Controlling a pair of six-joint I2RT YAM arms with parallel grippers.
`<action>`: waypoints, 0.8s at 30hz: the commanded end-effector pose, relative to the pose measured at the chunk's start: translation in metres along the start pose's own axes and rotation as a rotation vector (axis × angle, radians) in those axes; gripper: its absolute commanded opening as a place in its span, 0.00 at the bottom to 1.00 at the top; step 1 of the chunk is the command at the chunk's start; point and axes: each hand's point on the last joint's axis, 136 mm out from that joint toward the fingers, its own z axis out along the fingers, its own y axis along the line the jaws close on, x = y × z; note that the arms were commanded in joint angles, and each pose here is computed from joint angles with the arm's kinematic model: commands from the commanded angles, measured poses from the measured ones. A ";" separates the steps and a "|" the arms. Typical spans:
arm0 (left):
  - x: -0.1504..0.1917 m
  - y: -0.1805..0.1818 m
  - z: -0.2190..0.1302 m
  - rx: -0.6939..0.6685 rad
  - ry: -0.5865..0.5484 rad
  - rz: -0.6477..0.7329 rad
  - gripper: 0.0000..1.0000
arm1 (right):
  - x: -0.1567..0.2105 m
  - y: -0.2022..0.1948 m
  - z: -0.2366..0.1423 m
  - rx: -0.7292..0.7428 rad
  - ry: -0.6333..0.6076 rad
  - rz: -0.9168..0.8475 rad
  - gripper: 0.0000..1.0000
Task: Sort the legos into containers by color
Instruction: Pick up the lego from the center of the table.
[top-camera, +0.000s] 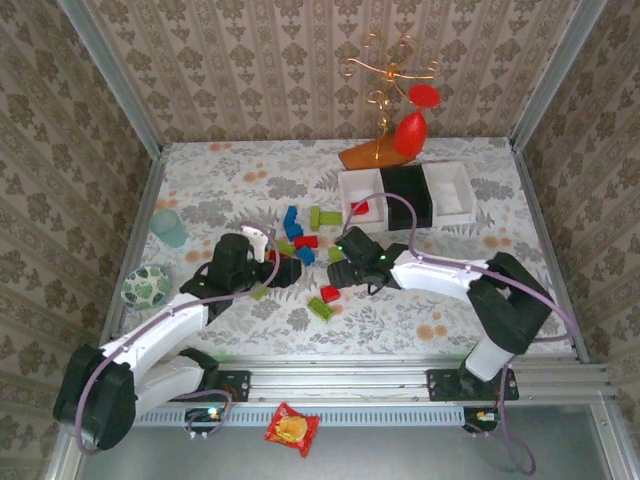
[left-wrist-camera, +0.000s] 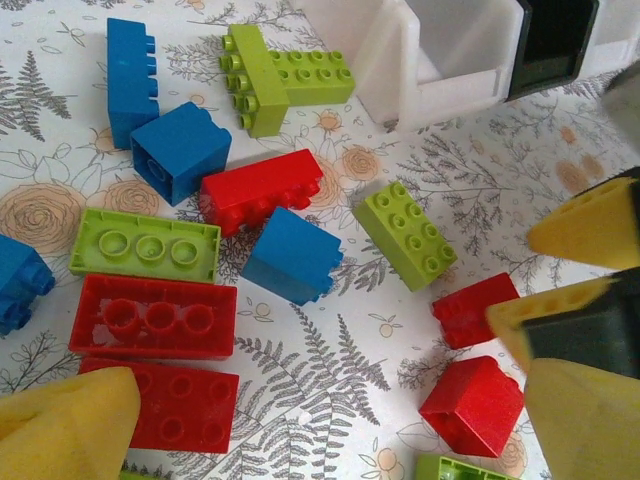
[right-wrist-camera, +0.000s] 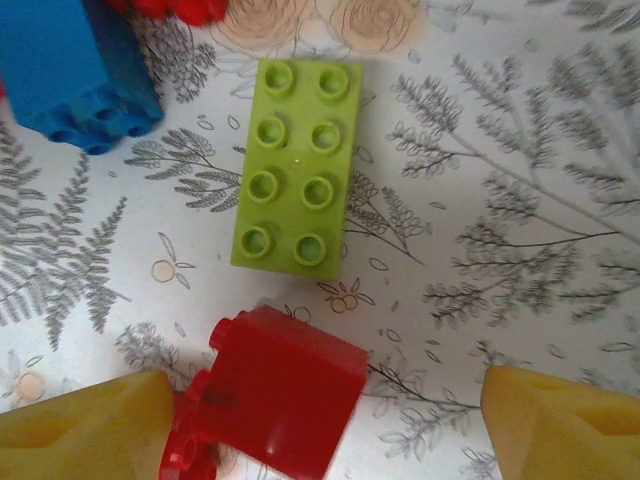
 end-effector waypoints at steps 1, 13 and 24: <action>0.008 -0.009 -0.001 0.053 0.033 0.019 1.00 | -0.005 0.005 0.009 0.011 0.005 0.064 0.81; 0.013 -0.020 0.001 0.140 0.018 -0.024 1.00 | 0.018 -0.025 0.015 0.116 0.063 0.097 0.61; 0.004 -0.017 0.002 0.116 -0.017 -0.044 1.00 | -0.031 -0.046 -0.029 0.130 -0.112 0.099 0.45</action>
